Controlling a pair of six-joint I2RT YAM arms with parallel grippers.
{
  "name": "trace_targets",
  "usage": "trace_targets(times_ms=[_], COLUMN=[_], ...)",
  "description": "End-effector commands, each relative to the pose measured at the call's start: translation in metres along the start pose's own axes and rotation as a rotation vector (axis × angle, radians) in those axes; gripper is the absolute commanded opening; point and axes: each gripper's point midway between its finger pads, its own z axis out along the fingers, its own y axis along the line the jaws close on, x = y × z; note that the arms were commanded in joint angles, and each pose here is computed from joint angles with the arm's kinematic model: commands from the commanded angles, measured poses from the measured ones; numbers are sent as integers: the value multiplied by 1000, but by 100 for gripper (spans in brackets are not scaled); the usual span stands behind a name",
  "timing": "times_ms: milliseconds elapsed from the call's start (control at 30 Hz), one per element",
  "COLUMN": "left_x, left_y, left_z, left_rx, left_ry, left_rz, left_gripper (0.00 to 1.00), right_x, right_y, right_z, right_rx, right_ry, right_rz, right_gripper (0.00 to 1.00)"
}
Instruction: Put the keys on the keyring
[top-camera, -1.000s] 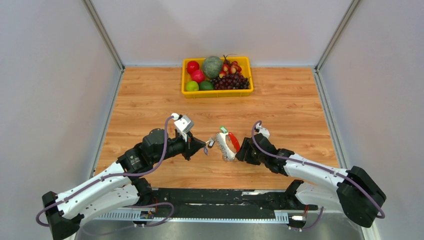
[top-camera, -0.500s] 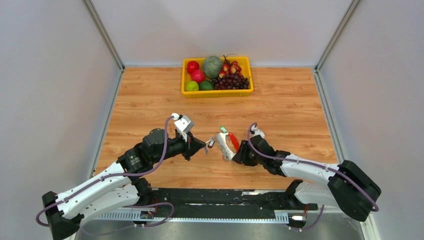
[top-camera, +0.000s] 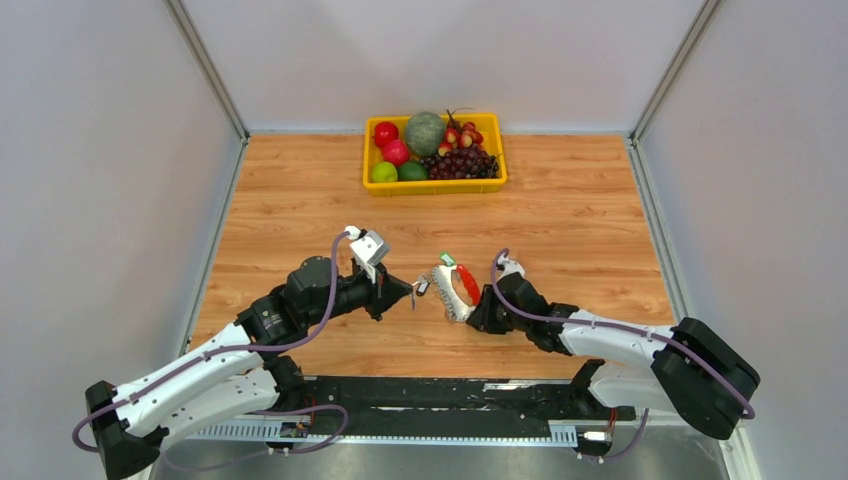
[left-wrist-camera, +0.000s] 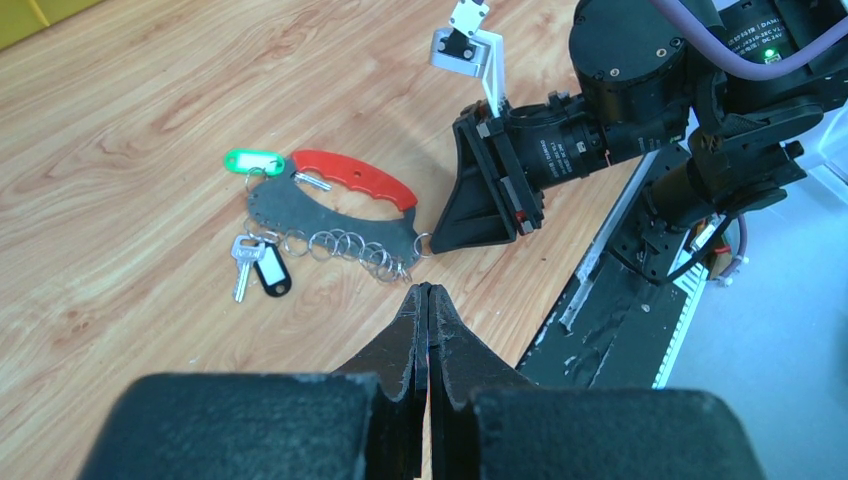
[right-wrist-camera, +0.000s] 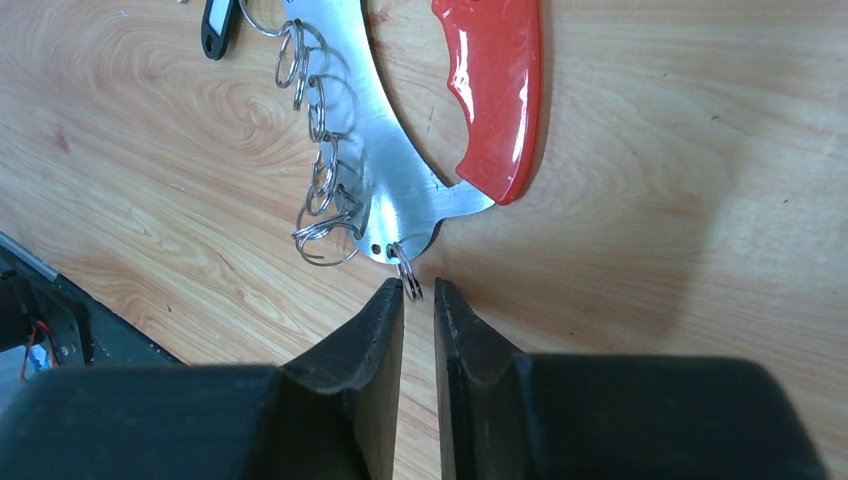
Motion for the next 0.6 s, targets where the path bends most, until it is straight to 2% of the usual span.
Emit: trace_targets(times_ms=[0,267,567], left_x=[-7,-3,-2], left_y=[-5,-5,-6], left_z=[1,4,3], left_rx=[26,29,32], left_ry=[-29,-17,-14], left_rz=[10,-1,-4], left_gripper=[0,0,0], right_x=[-17,-38,-47], right_y=[5,18,52], right_z=[3,2,-13], right_rx=[-14,-39,-192], right_ry=[-82,-146,-187], right_rz=[-69,-182,-253], right_gripper=[16,1,0])
